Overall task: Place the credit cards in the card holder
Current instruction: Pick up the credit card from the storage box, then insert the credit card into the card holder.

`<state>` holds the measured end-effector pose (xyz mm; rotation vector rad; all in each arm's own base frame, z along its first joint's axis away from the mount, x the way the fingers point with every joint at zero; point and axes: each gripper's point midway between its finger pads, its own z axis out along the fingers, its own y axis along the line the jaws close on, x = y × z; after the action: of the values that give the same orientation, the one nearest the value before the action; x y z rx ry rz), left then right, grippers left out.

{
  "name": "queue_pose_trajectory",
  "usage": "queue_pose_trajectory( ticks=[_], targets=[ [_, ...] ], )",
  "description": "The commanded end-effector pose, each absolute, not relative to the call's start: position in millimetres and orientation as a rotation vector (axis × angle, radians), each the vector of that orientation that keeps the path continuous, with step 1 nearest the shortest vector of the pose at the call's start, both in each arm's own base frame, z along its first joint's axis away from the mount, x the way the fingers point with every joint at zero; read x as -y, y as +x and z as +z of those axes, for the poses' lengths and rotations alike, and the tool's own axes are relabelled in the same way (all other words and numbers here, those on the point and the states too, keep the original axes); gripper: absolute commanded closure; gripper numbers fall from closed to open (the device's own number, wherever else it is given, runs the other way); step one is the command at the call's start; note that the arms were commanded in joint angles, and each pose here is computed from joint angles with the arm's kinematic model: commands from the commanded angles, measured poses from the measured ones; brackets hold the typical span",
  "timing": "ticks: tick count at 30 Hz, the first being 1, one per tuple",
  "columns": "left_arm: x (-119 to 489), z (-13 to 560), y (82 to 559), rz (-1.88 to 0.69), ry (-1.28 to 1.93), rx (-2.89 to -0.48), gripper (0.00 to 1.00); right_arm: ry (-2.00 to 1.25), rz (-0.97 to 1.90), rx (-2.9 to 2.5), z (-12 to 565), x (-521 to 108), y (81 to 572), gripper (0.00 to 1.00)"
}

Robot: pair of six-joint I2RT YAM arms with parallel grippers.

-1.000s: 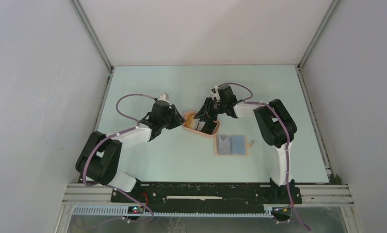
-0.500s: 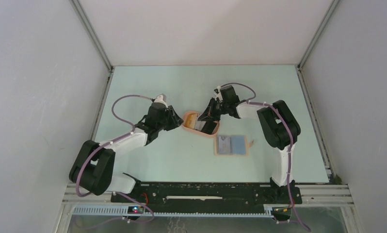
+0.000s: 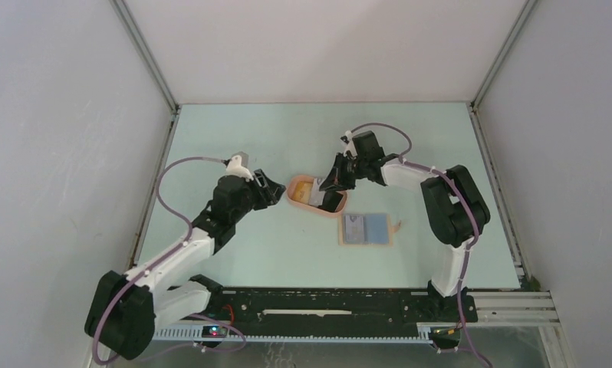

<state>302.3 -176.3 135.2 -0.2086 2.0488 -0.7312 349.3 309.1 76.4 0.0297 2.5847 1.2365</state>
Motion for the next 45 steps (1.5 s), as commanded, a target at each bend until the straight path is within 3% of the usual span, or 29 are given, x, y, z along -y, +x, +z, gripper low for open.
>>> queue_pose_trajectory(
  ticks=[1,13,21,26,34,45],
  targets=[
    [170,165,298,-0.751,-0.157,-1.899,0.4,-0.147,1.168,-2.507,100,-299,344,1.0],
    [190,229,256,-1.022,0.039,-1.589,0.24,-0.716,1.203,-2.134,191,-279,304,1.0],
    [207,272,215,-1.206,0.237,-1.392,0.06,-1.064,1.225,-1.747,256,-245,245,1.0],
    [230,297,188,-1.315,0.415,-1.239,0.05,-1.15,1.269,-1.619,273,-226,213,1.0],
    [280,291,163,-1.211,0.71,-1.077,0.04,-1.251,1.327,-1.457,276,-217,175,1.0],
    [335,275,159,-1.317,0.79,-1.011,0.13,-1.21,1.414,-1.46,269,-216,176,1.0]
  ],
)
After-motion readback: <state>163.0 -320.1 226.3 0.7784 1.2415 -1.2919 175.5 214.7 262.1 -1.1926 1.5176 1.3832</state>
